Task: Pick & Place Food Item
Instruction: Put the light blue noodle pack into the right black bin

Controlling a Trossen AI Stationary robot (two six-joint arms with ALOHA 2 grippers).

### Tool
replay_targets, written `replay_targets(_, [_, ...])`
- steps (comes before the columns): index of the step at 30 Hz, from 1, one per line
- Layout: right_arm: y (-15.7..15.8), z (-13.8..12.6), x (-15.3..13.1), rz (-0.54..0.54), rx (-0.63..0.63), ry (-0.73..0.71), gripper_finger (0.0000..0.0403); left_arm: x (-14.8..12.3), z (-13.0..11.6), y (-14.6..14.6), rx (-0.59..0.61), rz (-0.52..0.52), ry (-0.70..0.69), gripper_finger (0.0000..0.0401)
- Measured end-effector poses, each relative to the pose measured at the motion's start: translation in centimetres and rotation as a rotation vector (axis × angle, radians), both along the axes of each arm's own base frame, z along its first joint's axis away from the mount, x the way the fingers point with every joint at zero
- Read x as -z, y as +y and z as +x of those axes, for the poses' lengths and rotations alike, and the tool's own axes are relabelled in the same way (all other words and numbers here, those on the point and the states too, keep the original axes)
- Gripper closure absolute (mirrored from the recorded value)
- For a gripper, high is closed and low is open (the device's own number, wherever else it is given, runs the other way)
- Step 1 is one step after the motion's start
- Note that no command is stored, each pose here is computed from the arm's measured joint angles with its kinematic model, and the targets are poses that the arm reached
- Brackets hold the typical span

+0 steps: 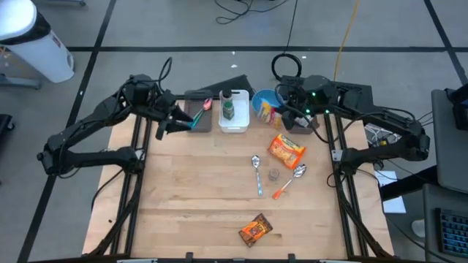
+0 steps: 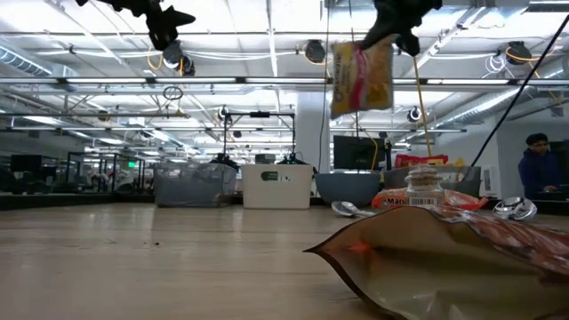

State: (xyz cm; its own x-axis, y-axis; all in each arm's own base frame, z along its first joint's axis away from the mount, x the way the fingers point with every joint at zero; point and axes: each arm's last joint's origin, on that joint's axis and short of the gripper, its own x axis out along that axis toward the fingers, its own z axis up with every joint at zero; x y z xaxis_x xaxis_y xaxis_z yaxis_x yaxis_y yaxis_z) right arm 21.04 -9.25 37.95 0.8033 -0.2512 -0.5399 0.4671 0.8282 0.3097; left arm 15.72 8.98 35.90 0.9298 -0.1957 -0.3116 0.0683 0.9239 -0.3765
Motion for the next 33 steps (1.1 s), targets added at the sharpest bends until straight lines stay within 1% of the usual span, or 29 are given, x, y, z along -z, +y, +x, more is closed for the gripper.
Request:
replay_targets(5, [-0.1, -1.9, 0.2, 0.006, 0.029, 0.082, 0.0403, 0.0, -0.1, -0.1, 0.002, 0.006, 0.002, 0.0194])
replay_targets(10, [-0.3, -4.0, 0.0, -0.031, 0.059, 0.144, 0.0403, 0.1, 0.0, 0.0, -0.002, 0.006, 0.005, 0.0194])
replay_targets(15, [-0.6, -6.0, -0.1, -0.088, 0.06, 0.207, 0.0403, 0.0, 0.0, 0.2, -0.062, 0.03, 0.01, 0.0194])
replay_targets(18, [-1.1, -7.0, 0.1, -0.109, 0.038, 0.261, 0.0403, -0.3, 0.4, 0.5, -0.085, 0.032, -0.015, 0.0194])
replay_targets(21, [-1.9, -7.8, 0.5, -0.112, 0.01, 0.299, 0.0403, -0.5, 0.9, 0.9, -0.102, 0.007, -0.044, 0.0194])
replay_targets(24, [-3.0, -8.6, 0.7, -0.131, 0.029, 0.346, 0.0403, -0.8, 1.5, 1.3, -0.113, -0.01, -0.082, 0.0194])
replay_targets(30, [-5.0, -10.0, 1.1, -0.147, 0.058, 0.373, 0.0403, -0.2, 2.8, 2.2, -0.121, -0.077, -0.075, 0.0194])
replay_targets(33, [-5.8, -10.3, 1.4, -0.149, 0.066, 0.4, 0.0403, 0.2, 3.4, 2.6, -0.119, -0.092, -0.063, 0.0194])
